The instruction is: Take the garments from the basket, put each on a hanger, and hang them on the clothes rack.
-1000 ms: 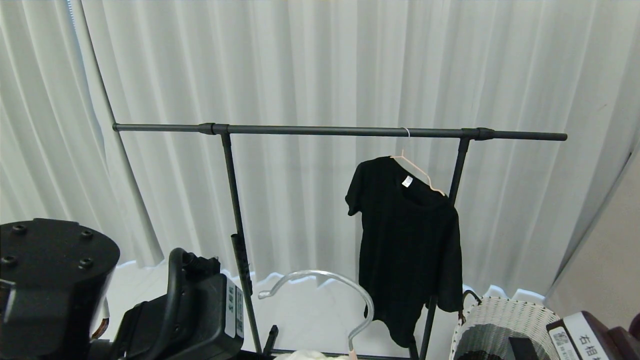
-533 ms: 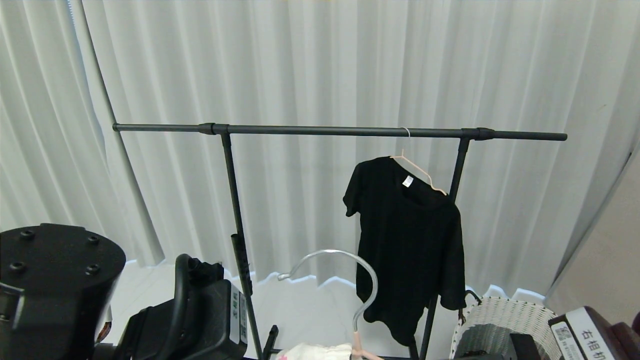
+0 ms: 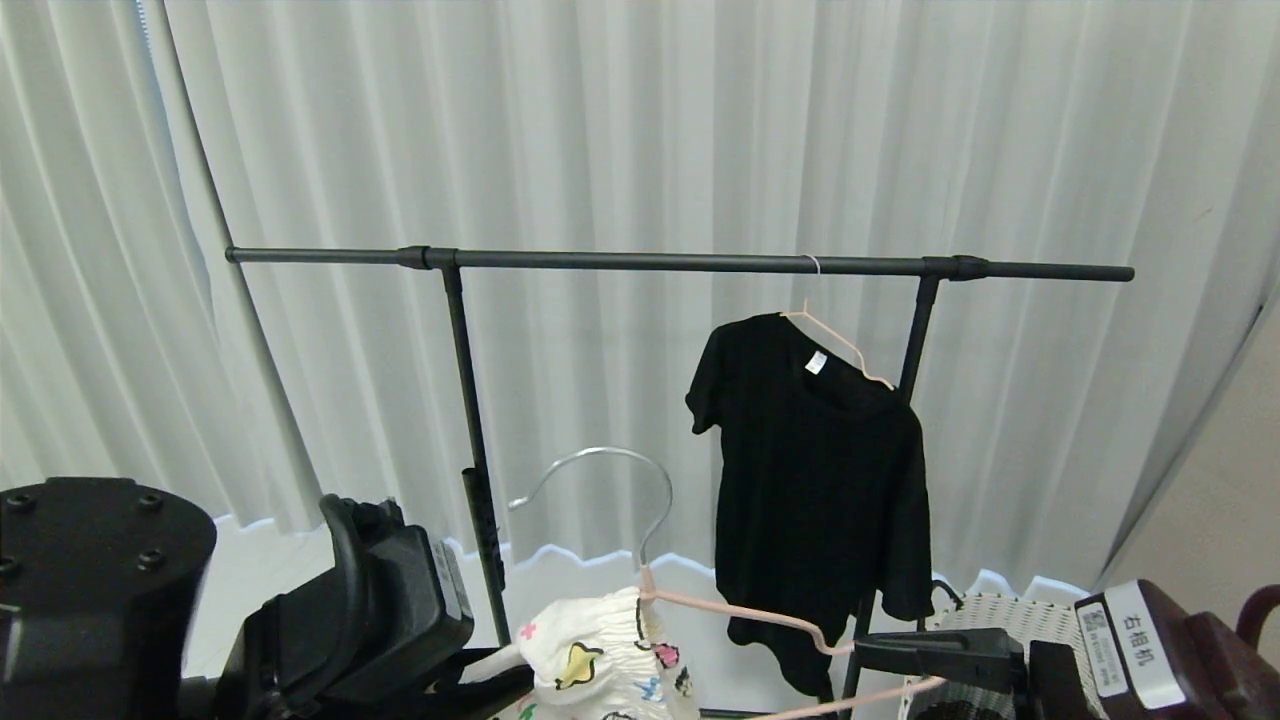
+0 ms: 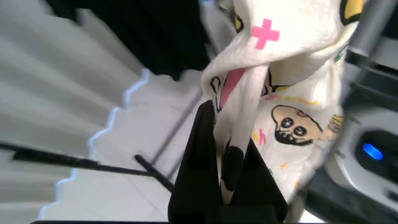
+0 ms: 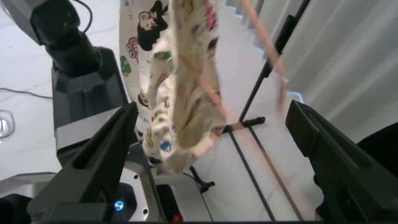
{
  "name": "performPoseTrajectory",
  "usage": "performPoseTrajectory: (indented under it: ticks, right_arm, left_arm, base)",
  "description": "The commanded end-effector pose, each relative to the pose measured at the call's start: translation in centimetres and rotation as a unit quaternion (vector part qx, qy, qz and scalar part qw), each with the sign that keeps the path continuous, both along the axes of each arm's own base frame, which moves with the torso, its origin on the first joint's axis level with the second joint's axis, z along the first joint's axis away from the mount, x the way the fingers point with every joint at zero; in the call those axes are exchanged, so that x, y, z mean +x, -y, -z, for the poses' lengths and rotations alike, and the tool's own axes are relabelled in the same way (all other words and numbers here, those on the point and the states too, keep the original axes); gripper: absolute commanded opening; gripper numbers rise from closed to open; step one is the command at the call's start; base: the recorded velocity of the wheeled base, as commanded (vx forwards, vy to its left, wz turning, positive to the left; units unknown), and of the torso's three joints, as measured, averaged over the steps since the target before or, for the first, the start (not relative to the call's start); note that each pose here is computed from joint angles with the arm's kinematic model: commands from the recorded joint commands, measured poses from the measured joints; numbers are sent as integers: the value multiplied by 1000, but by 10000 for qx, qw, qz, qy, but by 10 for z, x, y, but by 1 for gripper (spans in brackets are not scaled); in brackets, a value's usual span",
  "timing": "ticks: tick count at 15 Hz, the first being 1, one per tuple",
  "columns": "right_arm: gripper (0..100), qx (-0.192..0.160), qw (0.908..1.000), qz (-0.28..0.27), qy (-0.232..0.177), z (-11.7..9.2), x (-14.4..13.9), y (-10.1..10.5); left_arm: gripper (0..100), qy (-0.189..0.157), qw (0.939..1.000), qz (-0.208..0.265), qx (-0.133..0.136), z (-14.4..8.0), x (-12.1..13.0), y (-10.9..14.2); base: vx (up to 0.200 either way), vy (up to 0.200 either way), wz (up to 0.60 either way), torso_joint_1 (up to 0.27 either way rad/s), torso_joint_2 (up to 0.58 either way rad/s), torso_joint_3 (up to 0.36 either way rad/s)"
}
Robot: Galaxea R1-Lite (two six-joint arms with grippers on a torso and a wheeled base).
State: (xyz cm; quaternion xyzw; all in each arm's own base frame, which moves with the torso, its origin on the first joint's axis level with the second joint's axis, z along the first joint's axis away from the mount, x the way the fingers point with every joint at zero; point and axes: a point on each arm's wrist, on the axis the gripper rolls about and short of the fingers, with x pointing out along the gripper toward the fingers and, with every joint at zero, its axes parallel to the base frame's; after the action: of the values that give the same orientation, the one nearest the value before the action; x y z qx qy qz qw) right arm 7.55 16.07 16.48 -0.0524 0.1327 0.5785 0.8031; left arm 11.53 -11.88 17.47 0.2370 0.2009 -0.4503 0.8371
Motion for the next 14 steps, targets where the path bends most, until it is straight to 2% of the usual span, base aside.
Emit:
performPoseTrajectory:
  ticks: [1, 4, 5, 9, 10, 12, 14]
  right_arm:
    - [100, -61, 10000, 62, -39, 2, 3, -1]
    - [100, -112, 9997, 154, -150, 6, 7, -2]
    - [100, -95, 9991, 210, -344, 7, 8, -5]
    - [100, -17, 9961, 578, -666, 14, 23, -11]
    - [100, 19, 9944, 622, -853, 15, 24, -14]
    - [100, 170, 9895, 746, -1224, 14, 29, -24]
    - [100, 596, 9752, 1344, -1656, 9, 44, -44]
  left_arm:
    - [0, 14, 9999, -161, 28, 2, 2, -4]
    - [0, 117, 9984, -556, -50, -6, 13, -11]
    - [0, 182, 9973, -698, -114, -11, 17, -13]
    - [0, 292, 9955, -873, -218, -18, 22, -17]
    - [0, 364, 9949, -886, -329, -25, 24, -15]
    - [0, 439, 9928, -959, -571, -39, 27, -13]
    - [0, 550, 9913, -966, -697, -47, 27, -13]
  base:
    - [0, 0, 0, 0, 0, 0]
    - [0, 0, 0, 0, 0, 0]
    - [0, 0, 0, 0, 0, 0]
    - [0, 0, 0, 0, 0, 0]
    - [0, 0, 0, 0, 0, 0]
    - [0, 0, 0, 0, 0, 0]
    - [0, 0, 0, 0, 0, 0]
